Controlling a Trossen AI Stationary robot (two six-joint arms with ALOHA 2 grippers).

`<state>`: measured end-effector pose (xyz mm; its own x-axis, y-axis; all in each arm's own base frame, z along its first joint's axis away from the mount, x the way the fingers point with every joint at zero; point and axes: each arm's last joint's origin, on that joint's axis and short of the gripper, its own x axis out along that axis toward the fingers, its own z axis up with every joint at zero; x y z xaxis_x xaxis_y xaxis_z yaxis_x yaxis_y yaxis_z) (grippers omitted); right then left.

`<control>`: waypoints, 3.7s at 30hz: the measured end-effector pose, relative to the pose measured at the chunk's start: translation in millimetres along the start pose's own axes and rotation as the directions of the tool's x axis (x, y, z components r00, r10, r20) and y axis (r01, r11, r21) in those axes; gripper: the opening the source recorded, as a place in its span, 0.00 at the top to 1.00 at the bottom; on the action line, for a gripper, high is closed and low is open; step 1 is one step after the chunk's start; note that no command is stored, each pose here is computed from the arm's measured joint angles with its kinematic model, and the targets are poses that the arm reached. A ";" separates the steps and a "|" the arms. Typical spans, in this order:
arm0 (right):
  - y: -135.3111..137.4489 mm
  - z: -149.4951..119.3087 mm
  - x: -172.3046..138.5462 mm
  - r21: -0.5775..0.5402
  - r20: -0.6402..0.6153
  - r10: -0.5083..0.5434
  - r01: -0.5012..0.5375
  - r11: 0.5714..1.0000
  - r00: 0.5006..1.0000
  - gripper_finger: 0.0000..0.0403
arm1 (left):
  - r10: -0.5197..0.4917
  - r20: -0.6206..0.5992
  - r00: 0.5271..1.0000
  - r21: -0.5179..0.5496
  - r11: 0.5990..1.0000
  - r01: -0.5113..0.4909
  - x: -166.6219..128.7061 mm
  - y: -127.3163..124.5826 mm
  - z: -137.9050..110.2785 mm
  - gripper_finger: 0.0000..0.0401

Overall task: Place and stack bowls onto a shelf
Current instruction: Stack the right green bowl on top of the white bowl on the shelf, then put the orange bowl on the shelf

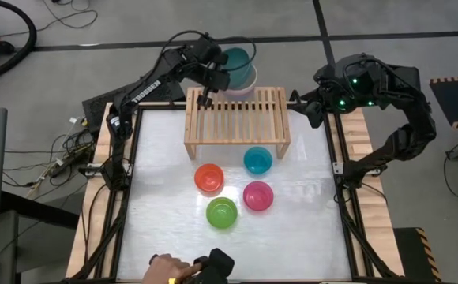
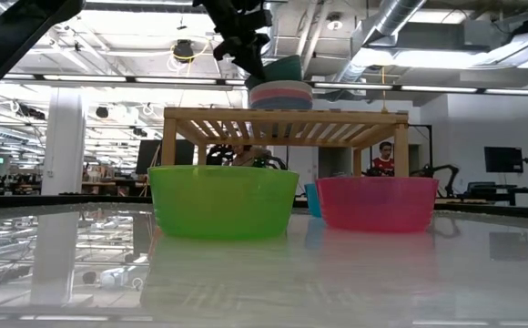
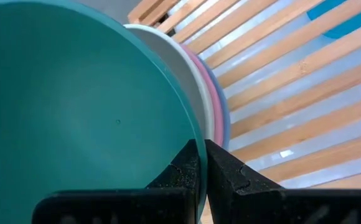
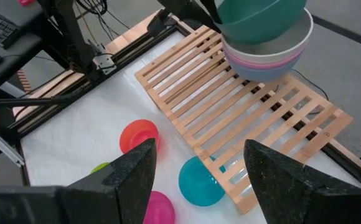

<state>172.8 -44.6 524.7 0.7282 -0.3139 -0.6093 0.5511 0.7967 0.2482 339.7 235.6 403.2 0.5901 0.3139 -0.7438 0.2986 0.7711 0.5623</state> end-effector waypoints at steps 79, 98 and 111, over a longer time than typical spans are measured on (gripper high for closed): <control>49.7 -218.1 92.9 -0.020 -0.458 -0.052 0.049 0.999 0.888 0.37 | -0.394 0.128 0.910 -0.183 0.893 0.412 -7.2 -325.4 46.0 0.69; 51.9 -220.5 90.9 -0.039 -0.463 -0.043 0.027 0.999 0.885 0.37 | -0.538 -0.013 0.843 -0.257 0.816 0.518 67.2 -344.2 41.1 0.69; 50.7 -218.2 92.3 -0.053 -0.400 -0.078 0.063 0.997 0.913 0.37 | -0.100 -0.041 0.994 -0.305 0.949 0.083 47.5 -293.4 40.1 0.69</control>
<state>179.0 79.6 316.7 0.4589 -0.1427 -0.8770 0.5734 0.8015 0.1697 310.2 2.1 217.4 0.5255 0.2576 -0.8108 0.1033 0.9267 0.3614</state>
